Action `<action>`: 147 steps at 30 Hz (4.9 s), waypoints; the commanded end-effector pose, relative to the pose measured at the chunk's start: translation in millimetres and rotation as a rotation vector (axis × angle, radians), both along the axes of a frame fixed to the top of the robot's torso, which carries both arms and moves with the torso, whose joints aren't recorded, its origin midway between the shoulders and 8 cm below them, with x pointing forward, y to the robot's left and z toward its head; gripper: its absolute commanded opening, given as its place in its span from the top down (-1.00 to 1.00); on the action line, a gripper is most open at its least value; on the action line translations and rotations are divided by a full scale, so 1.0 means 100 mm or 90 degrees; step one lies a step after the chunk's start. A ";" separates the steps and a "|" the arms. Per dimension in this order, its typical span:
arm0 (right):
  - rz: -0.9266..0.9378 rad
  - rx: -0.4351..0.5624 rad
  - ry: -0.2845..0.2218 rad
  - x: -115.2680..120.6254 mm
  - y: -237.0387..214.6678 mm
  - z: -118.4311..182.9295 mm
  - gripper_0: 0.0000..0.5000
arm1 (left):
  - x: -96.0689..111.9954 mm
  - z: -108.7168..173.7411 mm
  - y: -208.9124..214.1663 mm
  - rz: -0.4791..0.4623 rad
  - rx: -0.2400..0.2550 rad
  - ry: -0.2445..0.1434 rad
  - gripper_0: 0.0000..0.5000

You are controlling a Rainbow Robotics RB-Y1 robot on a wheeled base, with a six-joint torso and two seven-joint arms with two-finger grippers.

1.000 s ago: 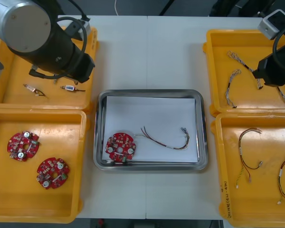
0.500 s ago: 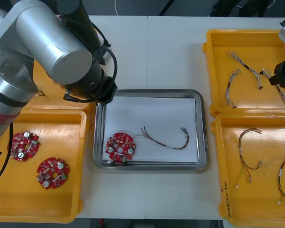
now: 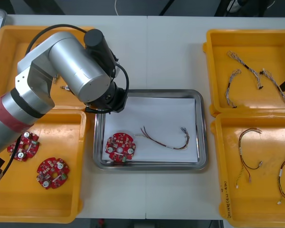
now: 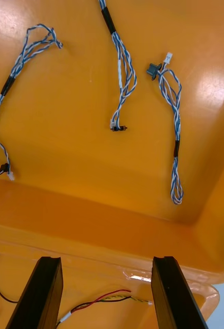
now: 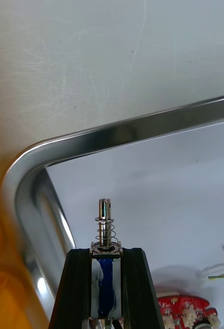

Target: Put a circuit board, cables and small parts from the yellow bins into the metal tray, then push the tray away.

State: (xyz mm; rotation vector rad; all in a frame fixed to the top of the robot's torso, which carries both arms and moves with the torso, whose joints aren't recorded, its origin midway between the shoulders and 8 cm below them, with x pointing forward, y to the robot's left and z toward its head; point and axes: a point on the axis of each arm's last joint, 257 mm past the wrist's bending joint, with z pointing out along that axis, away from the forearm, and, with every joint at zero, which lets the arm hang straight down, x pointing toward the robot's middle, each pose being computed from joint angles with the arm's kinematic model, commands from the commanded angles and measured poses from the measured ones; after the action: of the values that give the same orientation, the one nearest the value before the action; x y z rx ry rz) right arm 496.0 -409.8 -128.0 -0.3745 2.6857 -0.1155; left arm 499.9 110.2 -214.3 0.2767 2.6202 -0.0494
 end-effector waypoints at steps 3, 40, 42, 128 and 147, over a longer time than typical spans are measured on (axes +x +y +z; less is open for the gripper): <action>0.036 -0.024 -0.006 0.16 -0.26 0.40 -1.00 | -0.04 -0.15 -0.22 -0.047 0.016 -0.009 0.97; 0.037 -0.012 -0.075 0.87 -0.52 -0.31 -1.00 | -0.23 0.28 -0.16 -0.026 0.010 -0.010 -1.00; 0.038 -0.013 -0.073 0.88 -0.50 -0.35 -1.00 | -0.25 0.38 -0.15 -0.022 0.005 -0.013 -1.00; -0.009 -0.033 -0.040 0.79 -0.35 -0.32 1.00 | 0.78 0.74 2.89 0.564 -0.151 -0.017 -1.00; 0.023 -0.078 -0.042 0.35 -0.01 0.58 1.00 | 0.93 0.42 3.07 0.571 -0.132 -0.036 -1.00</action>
State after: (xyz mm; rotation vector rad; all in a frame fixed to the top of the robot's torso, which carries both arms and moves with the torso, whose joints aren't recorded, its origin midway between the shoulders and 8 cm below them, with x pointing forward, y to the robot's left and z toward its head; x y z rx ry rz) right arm 528.1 -413.5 -86.6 -0.4718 2.6555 -0.2487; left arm 578.5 397.0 -209.6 -0.9400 2.5036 -0.0441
